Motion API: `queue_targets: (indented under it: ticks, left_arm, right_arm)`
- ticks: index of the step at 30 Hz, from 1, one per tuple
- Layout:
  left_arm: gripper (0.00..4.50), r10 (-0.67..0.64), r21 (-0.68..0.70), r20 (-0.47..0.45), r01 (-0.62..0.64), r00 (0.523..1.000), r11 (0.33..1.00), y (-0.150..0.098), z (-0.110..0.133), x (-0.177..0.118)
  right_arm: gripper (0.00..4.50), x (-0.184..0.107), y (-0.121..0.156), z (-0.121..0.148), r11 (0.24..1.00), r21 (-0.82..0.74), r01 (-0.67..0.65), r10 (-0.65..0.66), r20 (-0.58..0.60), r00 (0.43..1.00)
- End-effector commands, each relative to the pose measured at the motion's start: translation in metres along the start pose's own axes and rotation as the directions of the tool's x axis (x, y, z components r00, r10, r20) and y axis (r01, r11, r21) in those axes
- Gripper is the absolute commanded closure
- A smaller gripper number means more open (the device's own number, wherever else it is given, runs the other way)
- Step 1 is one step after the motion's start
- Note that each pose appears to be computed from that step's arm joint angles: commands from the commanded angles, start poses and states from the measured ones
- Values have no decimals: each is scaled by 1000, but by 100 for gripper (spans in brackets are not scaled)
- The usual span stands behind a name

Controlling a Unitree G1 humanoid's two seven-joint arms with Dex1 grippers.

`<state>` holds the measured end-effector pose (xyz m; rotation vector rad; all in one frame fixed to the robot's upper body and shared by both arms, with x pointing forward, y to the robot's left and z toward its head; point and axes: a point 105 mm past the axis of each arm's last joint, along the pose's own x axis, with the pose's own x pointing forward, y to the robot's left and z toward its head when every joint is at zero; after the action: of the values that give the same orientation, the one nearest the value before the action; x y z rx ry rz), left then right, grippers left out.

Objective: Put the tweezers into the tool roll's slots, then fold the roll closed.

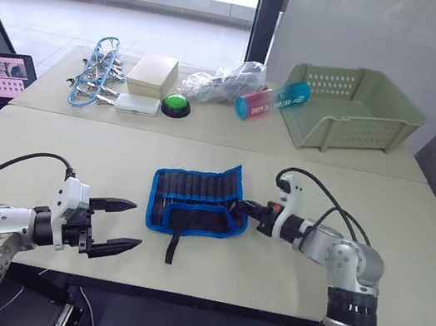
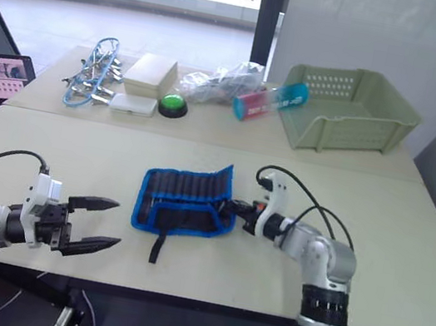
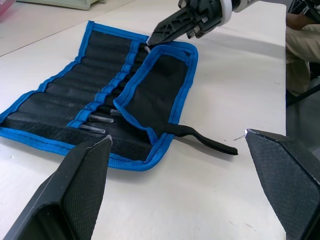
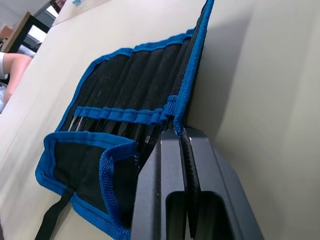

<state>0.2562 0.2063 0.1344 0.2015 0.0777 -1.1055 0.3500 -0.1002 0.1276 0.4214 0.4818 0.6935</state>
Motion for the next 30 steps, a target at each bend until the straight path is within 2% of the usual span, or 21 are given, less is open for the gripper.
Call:
queue_targets:
  ticks: [1,4,8,13,17,21,25,30]
  left_arm:
    - [0,-16,22,10,16,1000,1000,-1,7,0]
    - [0,-22,18,8,22,1000,1000,-1,6,0]
    - [0,-30,16,7,30,1000,999,0,5,2]
    - [0,-38,17,8,37,999,999,0,6,3]
    - [0,-40,15,6,40,999,999,-1,6,3]
    - [0,-39,15,3,39,999,999,-2,6,2]
    - [0,-39,12,1,39,999,999,-3,6,2]
    - [0,-42,8,-1,42,999,999,-4,5,1]
  right_arm:
    - [448,-26,17,5,1000,30,-1,0,7,1000]
    - [448,-34,29,3,1000,21,7,-7,-15,1000]
    - [448,-34,49,10,999,-50,5,-4,13,1000]
    - [448,-32,69,20,953,-294,76,-77,10,997]
    - [448,-29,79,19,870,-478,122,-134,8,991]
    - [448,-29,77,17,781,-601,170,-198,21,980]
    - [448,-30,64,22,771,-593,233,-246,60,967]
    - [448,-37,46,31,721,-621,308,-315,103,944]
